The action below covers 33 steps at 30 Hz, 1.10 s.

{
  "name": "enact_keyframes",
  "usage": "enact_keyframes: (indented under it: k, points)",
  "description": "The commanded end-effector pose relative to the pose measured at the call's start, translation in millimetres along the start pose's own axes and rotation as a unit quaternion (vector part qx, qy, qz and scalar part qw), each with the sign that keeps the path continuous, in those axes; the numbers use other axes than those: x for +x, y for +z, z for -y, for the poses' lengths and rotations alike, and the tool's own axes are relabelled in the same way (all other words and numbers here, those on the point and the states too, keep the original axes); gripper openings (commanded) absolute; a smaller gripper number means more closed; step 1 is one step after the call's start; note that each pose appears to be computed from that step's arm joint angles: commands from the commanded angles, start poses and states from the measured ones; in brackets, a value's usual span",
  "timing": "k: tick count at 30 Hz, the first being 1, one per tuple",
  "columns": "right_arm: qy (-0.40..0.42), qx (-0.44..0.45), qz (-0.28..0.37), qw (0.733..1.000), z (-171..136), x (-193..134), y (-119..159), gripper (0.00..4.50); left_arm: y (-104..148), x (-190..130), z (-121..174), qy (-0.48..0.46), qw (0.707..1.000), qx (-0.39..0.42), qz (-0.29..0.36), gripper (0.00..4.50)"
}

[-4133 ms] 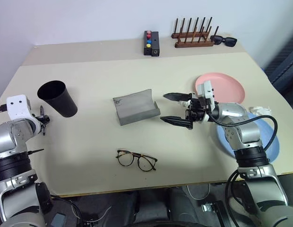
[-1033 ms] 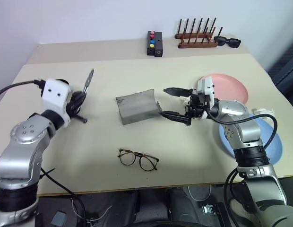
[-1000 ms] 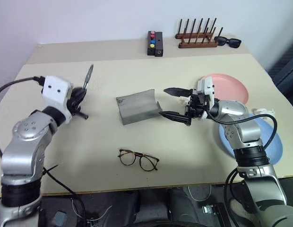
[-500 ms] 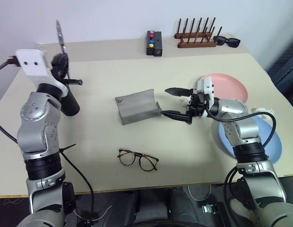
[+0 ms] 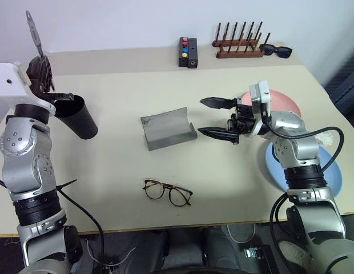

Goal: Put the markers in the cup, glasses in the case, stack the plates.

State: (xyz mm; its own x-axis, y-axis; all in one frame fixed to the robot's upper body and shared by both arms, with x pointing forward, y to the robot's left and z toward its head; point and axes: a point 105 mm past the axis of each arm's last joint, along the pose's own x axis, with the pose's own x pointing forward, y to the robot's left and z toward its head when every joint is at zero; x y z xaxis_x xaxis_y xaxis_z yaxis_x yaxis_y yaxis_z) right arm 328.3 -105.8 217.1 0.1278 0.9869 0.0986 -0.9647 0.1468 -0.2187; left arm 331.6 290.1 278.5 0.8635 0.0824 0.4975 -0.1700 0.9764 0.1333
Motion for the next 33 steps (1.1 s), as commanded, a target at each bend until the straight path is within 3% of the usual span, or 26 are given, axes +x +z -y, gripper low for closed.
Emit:
enact_keyframes:
  k: [1,12,33]
  points:
    - [0.008,-0.017,0.025,1.000,3,3,16,4.50,1,-3,-5,0.019,0.999,0.043,0.020,0.06]
    - [0.013,-0.018,0.016,1.000,6,1,15,4.50,-29,-18,-4,0.039,0.995,0.093,0.014,0.06]
    - [0.002,-0.025,0.000,1.000,6,-6,15,4.50,-51,-5,8,0.055,0.994,0.093,0.014,0.06]
